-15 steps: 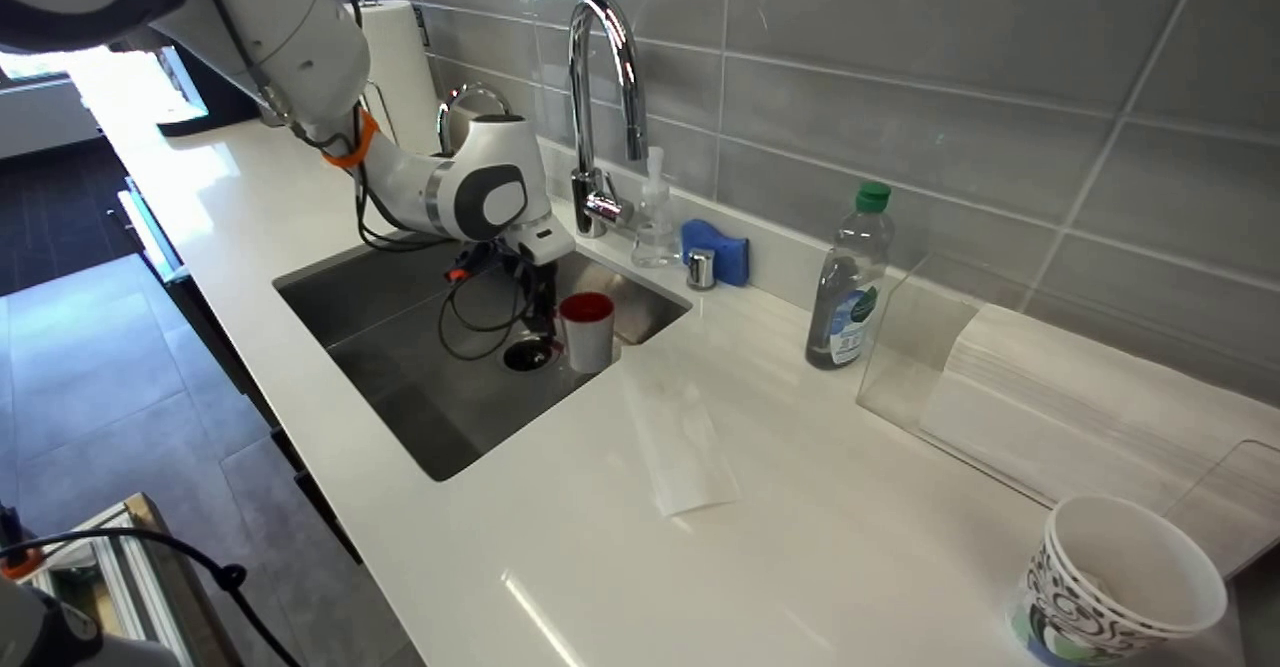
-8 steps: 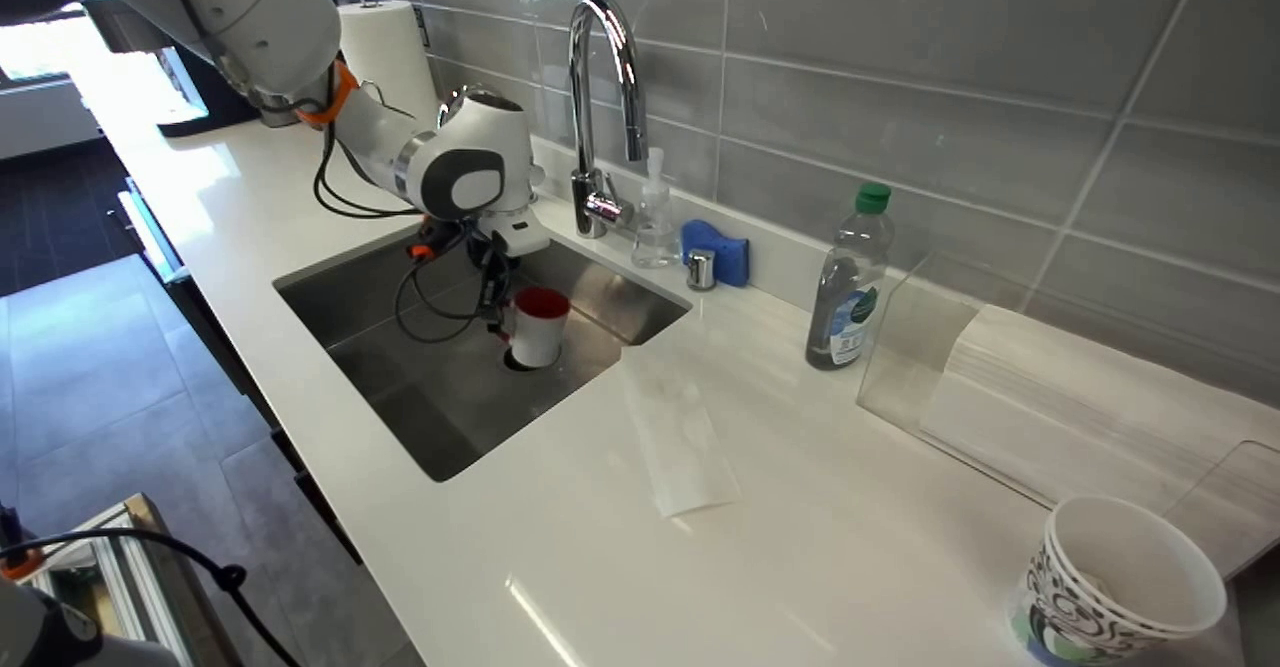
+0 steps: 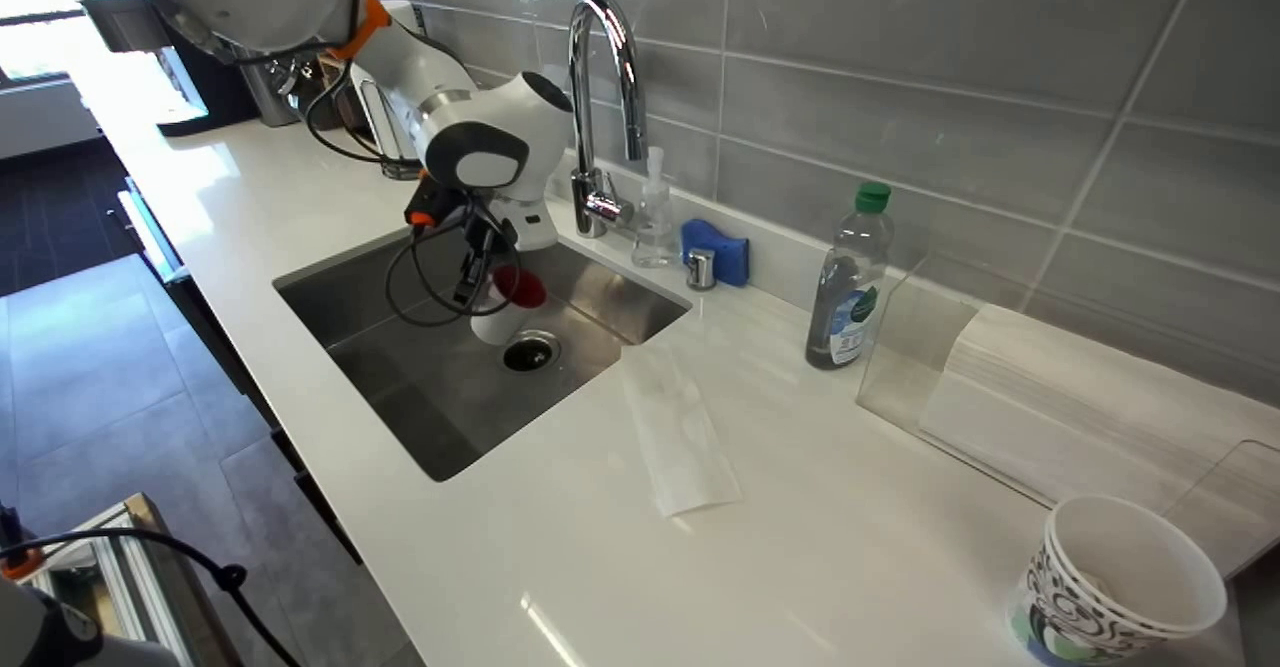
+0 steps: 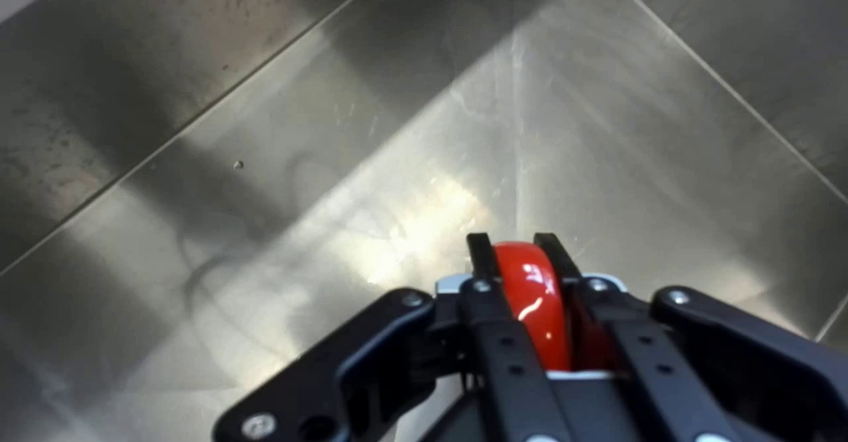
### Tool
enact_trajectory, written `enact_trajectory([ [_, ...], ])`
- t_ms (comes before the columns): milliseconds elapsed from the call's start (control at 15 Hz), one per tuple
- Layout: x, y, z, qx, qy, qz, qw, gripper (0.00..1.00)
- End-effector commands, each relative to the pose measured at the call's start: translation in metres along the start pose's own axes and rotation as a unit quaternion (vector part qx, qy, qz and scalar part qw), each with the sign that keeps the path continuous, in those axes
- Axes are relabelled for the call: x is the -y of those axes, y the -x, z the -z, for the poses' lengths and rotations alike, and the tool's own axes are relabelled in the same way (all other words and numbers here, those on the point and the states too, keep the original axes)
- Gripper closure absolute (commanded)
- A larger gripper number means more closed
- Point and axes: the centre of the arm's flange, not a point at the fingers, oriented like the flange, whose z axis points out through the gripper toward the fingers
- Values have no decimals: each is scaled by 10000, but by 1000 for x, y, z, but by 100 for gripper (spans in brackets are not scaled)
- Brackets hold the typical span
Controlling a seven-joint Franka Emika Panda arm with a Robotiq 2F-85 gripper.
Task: Pour the liquid out of the mug in the sink then place the mug on the right side of the counter.
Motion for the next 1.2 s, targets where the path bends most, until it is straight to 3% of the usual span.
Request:
enact_trajectory([
  [0, -3, -2, 22, 777, -356, 157, 9962, 95],
  [467, -6, -16, 27, 1681, -704, 215, 9830, 95],
  [1133, 6, -32, 11, 2413, -1098, 433, 9633, 95],
])
